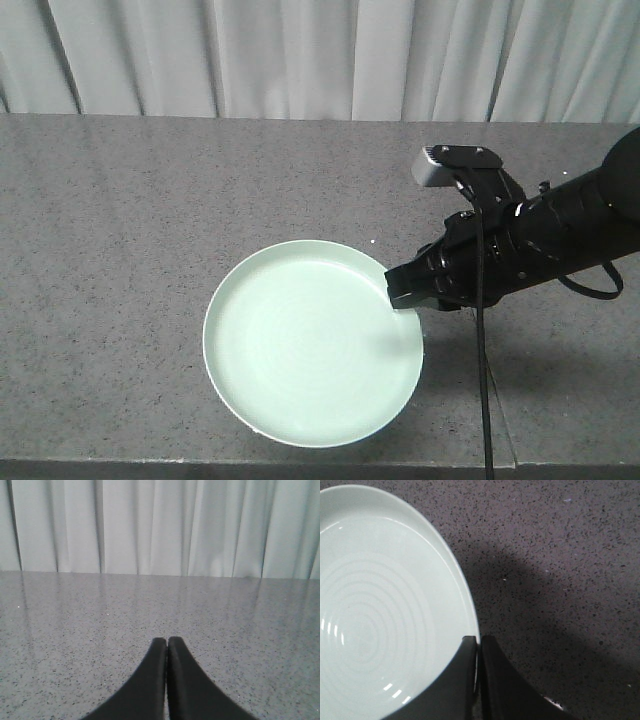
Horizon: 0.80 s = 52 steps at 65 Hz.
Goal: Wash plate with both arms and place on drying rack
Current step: 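Lift the plate off the table with the right gripper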
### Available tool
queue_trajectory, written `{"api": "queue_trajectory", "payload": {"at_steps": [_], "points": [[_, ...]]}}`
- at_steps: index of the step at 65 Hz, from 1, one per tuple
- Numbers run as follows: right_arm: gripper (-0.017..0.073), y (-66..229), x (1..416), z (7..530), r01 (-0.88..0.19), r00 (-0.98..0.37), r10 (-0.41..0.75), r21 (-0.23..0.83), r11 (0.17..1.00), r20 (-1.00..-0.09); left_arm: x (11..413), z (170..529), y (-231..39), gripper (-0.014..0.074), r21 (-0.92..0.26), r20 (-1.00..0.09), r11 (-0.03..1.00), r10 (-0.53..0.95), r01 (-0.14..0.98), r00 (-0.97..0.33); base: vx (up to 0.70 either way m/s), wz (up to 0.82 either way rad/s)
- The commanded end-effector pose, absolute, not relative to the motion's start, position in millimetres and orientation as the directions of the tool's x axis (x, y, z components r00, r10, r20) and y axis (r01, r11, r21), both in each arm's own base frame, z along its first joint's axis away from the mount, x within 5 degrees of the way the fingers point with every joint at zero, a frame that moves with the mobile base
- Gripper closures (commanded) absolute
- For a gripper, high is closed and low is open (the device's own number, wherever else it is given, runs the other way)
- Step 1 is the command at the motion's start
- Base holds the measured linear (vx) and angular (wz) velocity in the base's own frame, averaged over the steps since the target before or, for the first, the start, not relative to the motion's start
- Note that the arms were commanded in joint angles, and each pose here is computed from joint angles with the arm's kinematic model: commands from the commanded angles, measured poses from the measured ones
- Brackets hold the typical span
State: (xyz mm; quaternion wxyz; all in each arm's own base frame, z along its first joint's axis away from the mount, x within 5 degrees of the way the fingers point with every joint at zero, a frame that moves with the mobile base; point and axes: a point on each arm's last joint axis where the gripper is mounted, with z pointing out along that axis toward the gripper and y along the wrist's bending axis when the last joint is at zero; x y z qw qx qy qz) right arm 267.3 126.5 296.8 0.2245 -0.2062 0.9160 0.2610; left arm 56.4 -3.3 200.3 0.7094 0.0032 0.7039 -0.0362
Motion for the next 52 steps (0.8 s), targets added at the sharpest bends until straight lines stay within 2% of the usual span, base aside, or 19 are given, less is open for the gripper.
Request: {"api": "queue_trajectory", "payload": {"at_steps": [1,52], "points": [[0.0562,128.0,265.2,318.8,-0.507,-0.777,-0.203,0.402,0.762,-0.595,53.3,217.0,-2.7,0.0601,-0.061,-0.99,0.996,-0.068,0.059,0.123,0.0,0.0],[0.0561,128.2,264.5,318.6,-0.508,-0.781,-0.206,0.407,0.759,-0.59,53.3,217.0,-2.7,0.0601,-0.061,-0.99,0.996,-0.068,0.059,0.123,0.0,0.0]]}}
